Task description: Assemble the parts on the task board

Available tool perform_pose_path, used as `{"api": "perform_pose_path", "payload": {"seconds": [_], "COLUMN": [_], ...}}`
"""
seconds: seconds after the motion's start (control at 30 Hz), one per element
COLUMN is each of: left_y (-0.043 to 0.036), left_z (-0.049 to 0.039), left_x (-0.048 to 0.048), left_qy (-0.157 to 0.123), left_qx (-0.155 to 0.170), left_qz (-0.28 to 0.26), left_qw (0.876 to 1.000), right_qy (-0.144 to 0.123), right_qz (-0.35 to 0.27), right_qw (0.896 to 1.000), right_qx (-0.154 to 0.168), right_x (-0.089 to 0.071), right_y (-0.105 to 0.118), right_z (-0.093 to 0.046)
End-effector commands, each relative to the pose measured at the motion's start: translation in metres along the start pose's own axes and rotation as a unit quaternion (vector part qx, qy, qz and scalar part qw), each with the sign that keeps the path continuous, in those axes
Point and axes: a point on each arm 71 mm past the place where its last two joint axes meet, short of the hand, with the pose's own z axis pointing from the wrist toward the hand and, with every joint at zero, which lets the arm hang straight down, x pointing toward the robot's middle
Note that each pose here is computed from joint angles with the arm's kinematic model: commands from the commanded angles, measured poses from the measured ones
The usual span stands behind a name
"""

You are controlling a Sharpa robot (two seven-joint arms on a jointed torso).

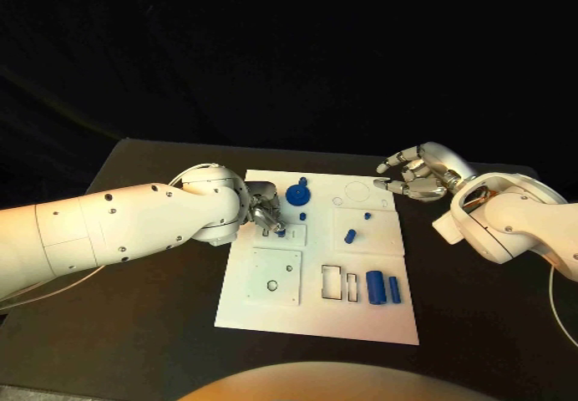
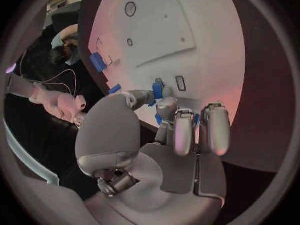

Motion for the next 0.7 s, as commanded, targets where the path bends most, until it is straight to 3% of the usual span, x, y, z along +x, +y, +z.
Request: {"api": "perform_pose_path", "payload": {"seconds": [0.03, 0.7], "left_y": [0.0002, -0.0007], "left_z": [0.0004, -0.0009], "left_x": [0.0032, 0.0073], "left_qy": [0.013, 0.034], "left_qx": [-0.001, 0.000], "left_qz": [0.017, 0.030], "left_qw": [1.000, 0.999], "right_qy": [0.005, 0.007], "right_qz": [-0.005, -0.005], "right_qw": [1.000, 1.000], "right_qx": [-0.005, -0.005], "right_x": [0.0018, 0.0024], "right_y": [0.0013, 0.0016], "right_z": [-0.0003, 0.0000]}}
